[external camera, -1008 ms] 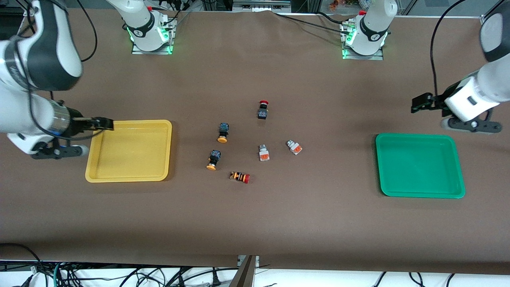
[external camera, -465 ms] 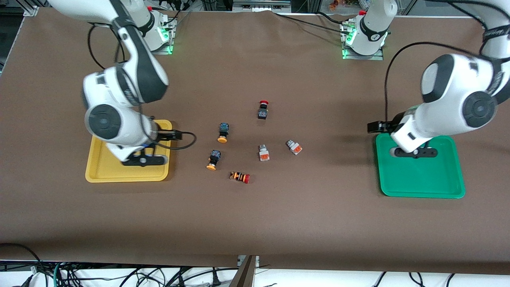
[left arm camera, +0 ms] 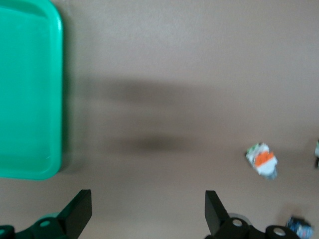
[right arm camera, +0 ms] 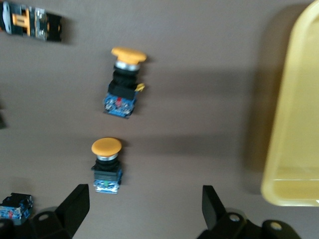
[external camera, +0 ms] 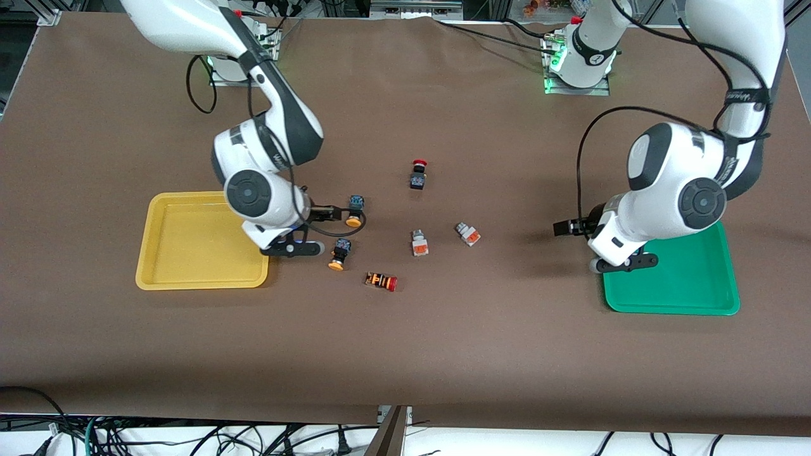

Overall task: Place green and yellow buttons in trays
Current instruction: 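Reach the right gripper to a yellow button while the left gripper reaches a white button, then grasp the yellow button with the right gripper while the left gripper grasps the white button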

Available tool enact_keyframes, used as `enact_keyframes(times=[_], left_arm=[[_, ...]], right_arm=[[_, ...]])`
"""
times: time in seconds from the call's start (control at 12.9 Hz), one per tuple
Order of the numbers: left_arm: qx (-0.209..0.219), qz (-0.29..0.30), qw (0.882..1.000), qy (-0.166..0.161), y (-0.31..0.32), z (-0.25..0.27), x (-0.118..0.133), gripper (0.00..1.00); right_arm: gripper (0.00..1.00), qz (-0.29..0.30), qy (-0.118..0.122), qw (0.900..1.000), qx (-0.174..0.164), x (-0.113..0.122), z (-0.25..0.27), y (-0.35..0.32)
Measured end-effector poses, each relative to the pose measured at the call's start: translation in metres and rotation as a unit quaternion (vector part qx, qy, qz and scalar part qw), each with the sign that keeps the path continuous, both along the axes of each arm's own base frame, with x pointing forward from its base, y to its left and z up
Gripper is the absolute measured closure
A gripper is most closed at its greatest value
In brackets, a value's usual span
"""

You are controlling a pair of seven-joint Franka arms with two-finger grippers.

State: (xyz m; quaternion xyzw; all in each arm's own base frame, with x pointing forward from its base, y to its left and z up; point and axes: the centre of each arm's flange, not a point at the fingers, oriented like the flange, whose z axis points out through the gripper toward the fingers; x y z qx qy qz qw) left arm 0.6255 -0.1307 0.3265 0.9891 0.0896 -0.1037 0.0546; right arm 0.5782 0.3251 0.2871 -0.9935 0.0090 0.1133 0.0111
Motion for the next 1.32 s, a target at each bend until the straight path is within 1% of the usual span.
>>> enact_keyframes(times=[0.23,0.39,0.54,0.78,0.85,0.93,1.01,1.09,1.16,1.24,1.32], left_arm=[[0.003,0.051,0.999,-0.010,-0.046,-0.039,0.001,0.00],[0.001,0.067,0.998,-0.017,-0.075,-0.061,-0.001,0.00],[-0.002,0.070,0.997,-0.022,-0.093,-0.078,-0.004,0.00],[-0.004,0.103,0.994,-0.028,-0.101,-0.095,-0.004,0.00],[-0.002,0.111,0.994,-0.025,-0.110,-0.099,-0.007,0.00],[-0.001,0.119,0.993,-0.022,-0.121,-0.103,-0.011,0.00],[0.001,0.128,0.991,-0.022,-0.131,-0.106,-0.015,0.00],[0.001,0.138,0.990,-0.023,-0.140,-0.109,-0.018,0.00],[0.001,0.147,0.989,-0.021,-0.150,-0.114,-0.022,0.00],[0.004,0.153,0.988,-0.016,-0.162,-0.121,-0.028,0.00],[0.007,0.154,0.988,-0.011,-0.173,-0.128,-0.035,0.00]], right_arm=[[0.00,-0.010,0.002,1.000,-0.012,-0.031,-0.032,0.048],[0.00,-0.012,0.001,1.000,-0.015,-0.045,-0.058,0.063],[0.00,-0.015,-0.001,1.000,-0.016,-0.052,-0.081,0.061],[0.00,-0.016,0.000,1.000,-0.019,-0.059,-0.094,0.056],[0.05,-0.016,-0.001,1.000,-0.018,-0.060,-0.096,0.056],[0.15,-0.016,-0.003,1.000,-0.017,-0.060,-0.097,0.056],[0.29,-0.016,-0.004,1.000,-0.017,-0.060,-0.098,0.056],[0.32,-0.016,-0.004,1.000,-0.017,-0.060,-0.100,0.056],[0.32,-0.016,-0.005,1.000,-0.016,-0.060,-0.103,0.056],[0.41,-0.016,-0.005,1.000,-0.016,-0.061,-0.105,0.056],[0.55,-0.016,-0.004,1.000,-0.016,-0.061,-0.107,0.057]])
